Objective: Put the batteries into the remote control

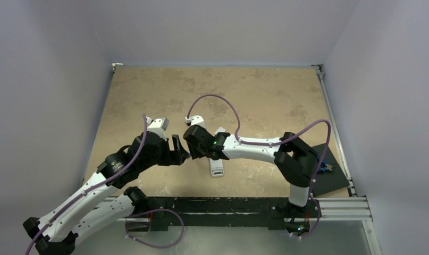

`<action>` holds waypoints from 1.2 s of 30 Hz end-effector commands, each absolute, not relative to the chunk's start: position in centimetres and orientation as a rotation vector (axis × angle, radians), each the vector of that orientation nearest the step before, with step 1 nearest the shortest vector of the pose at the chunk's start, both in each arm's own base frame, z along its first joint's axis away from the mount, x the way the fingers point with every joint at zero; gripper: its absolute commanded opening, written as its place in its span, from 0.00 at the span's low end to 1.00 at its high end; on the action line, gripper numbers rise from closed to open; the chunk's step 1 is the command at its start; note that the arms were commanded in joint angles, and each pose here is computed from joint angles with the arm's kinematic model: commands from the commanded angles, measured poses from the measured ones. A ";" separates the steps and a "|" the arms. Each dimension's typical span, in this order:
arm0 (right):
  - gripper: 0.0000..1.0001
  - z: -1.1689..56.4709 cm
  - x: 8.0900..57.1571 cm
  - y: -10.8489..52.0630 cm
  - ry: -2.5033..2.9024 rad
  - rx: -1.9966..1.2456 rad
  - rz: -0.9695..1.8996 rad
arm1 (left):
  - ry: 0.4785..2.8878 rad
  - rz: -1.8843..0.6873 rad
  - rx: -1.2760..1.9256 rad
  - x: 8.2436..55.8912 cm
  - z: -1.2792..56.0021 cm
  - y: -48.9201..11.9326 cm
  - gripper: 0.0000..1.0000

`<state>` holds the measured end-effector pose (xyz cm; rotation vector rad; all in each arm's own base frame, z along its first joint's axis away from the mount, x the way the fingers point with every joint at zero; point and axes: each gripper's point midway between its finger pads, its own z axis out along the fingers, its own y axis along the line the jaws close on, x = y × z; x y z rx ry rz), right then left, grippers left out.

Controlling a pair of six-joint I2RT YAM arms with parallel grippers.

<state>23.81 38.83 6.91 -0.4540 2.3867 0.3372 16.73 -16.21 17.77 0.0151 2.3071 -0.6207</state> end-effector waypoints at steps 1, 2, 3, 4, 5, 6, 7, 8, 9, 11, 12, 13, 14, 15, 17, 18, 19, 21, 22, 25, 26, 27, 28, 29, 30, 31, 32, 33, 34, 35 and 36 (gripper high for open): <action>0.50 10.4 25.4 40.8 2.278 -0.617 0.428 | 2.253 -0.658 -0.019 16.6 20.4 -15.9 0.76; 0.52 10.5 25.5 40.9 2.265 -0.672 0.432 | 2.255 -0.656 -0.018 16.5 20.4 -15.8 0.76; 0.54 10.5 25.7 41.0 2.260 -0.697 0.444 | 2.257 -0.654 -0.018 16.4 20.5 -15.7 0.76; 0.56 10.5 25.6 41.1 2.247 -0.760 0.459 | 2.258 -0.655 -0.016 16.3 20.6 -15.6 0.76; 0.58 10.6 25.6 41.3 2.235 -0.809 0.476 | 2.258 -0.658 -0.012 16.2 20.7 -15.6 0.76; 0.60 10.6 25.6 41.3 2.223 -0.854 0.490 | 2.257 -0.661 -0.010 16.0 20.8 -15.5 0.76; 0.63 10.7 25.6 41.3 2.209 -0.892 0.498 | 2.254 -0.669 -0.008 15.8 20.9 -15.4 0.76; 0.65 10.7 25.7 41.3 2.195 -0.926 0.506 | 2.252 -0.678 -0.005 15.7 21.0 -15.4 0.76; 0.68 10.6 25.6 41.3 2.182 -0.971 0.512 | 2.248 -0.688 -0.001 15.5 21.2 -15.4 0.76; 0.71 10.4 25.6 41.3 2.164 -1.045 0.508 | 2.246 -0.715 0.013 15.2 21.4 -15.6 0.76; 0.74 10.2 25.5 41.4 2.149 -1.087 0.512 | 2.248 -0.731 0.023 15.0 21.5 -15.8 0.76; 0.75 10.1 25.5 41.5 2.134 -1.120 0.508 | 2.247 -0.745 0.031 14.8 21.6 -15.9 0.76; 0.76 10.1 25.3 41.6 2.115 -1.159 0.517 | 2.247 -0.756 0.038 14.7 21.6 -16.0 0.76; 0.77 10.0 25.2 41.8 2.092 -1.197 0.523 | 2.245 -0.768 0.045 14.5 21.8 -16.1 0.75; 0.78 10.1 25.1 42.1 2.025 -1.276 0.536 | 2.241 -0.793 0.066 14.2 22.1 -16.4 0.75; 0.78 9.9 25.1 42.2 1.999 -1.313 0.541 | 2.237 -0.805 0.076 14.0 22.3 -16.4 0.75; 0.78 9.8 24.8 42.3 1.969 -1.367 0.561 | 2.230 -0.818 0.083 13.9 22.7 -16.5 0.75; 0.79 9.5 24.2 42.6 1.903 -1.470 0.589 | 2.216 -0.834 0.091 13.6 23.3 -16.4 0.75; 0.79 9.4 23.9 42.7 1.873 -1.513 0.599 | 2.207 -0.840 0.091 13.5 23.7 -16.3 0.75; 0.81 9.5 23.7 42.9 1.797 -1.596 0.606 | 2.181 -0.887 0.106 12.8 24.8 -16.3 0.75; 0.81 9.6 23.8 43.0 1.777 -1.612 0.605 | 2.174 -0.906 0.113 12.6 25.1 -16.4 0.75; 0.82 9.6 23.9 43.0 1.757 -1.632 0.605 | 2.167 -0.921 0.119 12.3 25.4 -16.4 0.75; 0.82 9.5 23.8 43.1 1.740 -1.656 0.612 | 2.164 -0.936 0.127 12.1 25.6 -16.5 0.75; 0.82 9.4 23.8 43.2 1.724 -1.677 0.617 | 2.161 -0.950 0.135 11.8 25.8 -16.5 0.75; 0.82 9.2 23.7 43.2 1.712 -1.704 0.621 | 2.159 -0.969 0.149 11.5 26.0 -16.7 0.75; 0.82 9.0 23.8 43.2 1.698 -1.729 0.618 | 2.155 -0.985 0.159 11.2 26.2 -16.7 0.75; 0.82 8.8 23.9 43.2 1.697 -1.745 0.612 | 2.150 -0.997 0.167 11.0 26.4 -16.8 0.75; 0.81 8.5 24.1 43.2 1.700 -1.759 0.606 | 2.140 -1.011 0.174 10.8 26.7 -16.8 0.75; 0.81 8.3 24.3 43.2 1.705 -1.769 0.605 | 2.135 -1.023 0.181 10.6 27.0 -16.8 0.75; 0.81 8.0 24.4 43.1 1.711 -1.782 0.610 | 2.126 -1.037 0.188 10.4 27.3 -16.8 0.75; 0.80 7.8 24.6 43.1 1.718 -1.790 0.618 | 2.120 -1.050 0.196 10.2 27.5 -16.9 0.75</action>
